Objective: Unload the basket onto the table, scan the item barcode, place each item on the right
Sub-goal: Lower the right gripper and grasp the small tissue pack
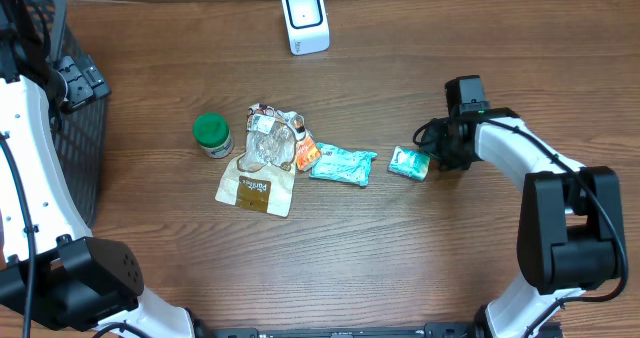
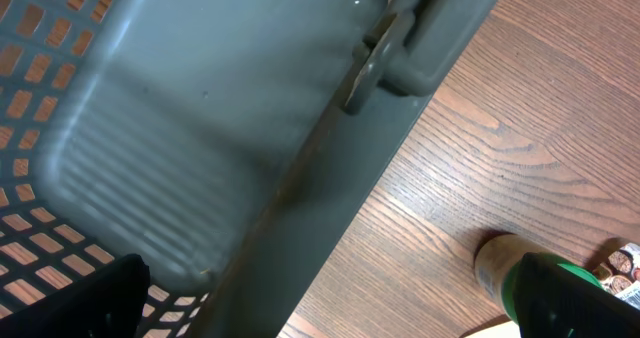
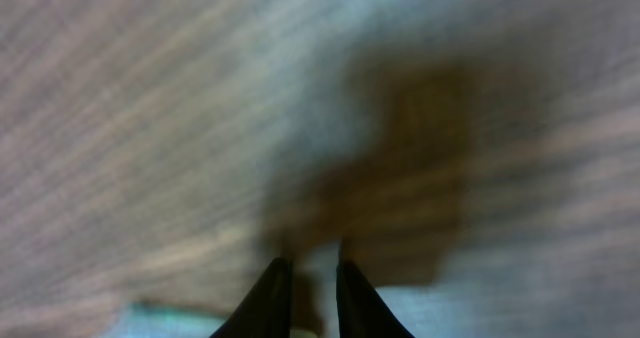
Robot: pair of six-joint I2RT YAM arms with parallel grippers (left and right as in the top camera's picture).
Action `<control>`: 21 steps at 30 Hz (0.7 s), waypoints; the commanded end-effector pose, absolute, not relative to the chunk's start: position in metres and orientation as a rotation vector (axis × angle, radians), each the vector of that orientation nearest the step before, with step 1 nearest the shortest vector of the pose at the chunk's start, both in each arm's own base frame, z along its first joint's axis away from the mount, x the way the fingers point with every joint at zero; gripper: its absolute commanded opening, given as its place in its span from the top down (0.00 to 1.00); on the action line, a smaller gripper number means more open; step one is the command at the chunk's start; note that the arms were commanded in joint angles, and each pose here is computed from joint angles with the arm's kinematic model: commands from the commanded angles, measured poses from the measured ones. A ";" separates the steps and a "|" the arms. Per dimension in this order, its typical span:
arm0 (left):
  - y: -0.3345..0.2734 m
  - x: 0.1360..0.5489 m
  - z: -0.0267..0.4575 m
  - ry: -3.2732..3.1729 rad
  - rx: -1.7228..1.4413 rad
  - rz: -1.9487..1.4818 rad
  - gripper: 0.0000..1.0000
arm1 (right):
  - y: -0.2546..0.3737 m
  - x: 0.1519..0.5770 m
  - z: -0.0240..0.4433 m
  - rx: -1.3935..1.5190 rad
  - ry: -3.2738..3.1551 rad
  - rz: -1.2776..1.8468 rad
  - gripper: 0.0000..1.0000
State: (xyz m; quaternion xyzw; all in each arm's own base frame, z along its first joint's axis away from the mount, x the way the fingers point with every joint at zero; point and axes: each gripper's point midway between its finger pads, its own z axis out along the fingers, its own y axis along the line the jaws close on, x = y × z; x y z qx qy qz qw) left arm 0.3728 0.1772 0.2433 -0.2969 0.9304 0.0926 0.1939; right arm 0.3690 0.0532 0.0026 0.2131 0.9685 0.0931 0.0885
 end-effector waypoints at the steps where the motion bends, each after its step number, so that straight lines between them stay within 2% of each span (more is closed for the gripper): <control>1: 0.178 0.374 0.238 2.630 -0.815 0.267 0.00 | 0.090 0.368 0.023 0.410 2.909 0.585 0.78; 5: 0.178 0.374 0.238 2.630 -0.815 0.266 0.00 | 0.114 0.351 0.031 0.165 2.942 0.788 0.73; 11: 0.178 0.374 0.238 2.630 -0.815 0.266 0.00 | 0.106 0.341 0.028 0.143 2.983 0.758 0.72; 18: 0.178 0.374 0.238 2.630 -0.815 0.266 0.00 | 0.106 0.346 0.063 -0.019 2.849 1.048 0.59; 21: 0.178 0.374 0.238 2.630 -0.815 0.266 0.00 | 0.104 0.333 0.059 -0.044 2.889 1.055 0.53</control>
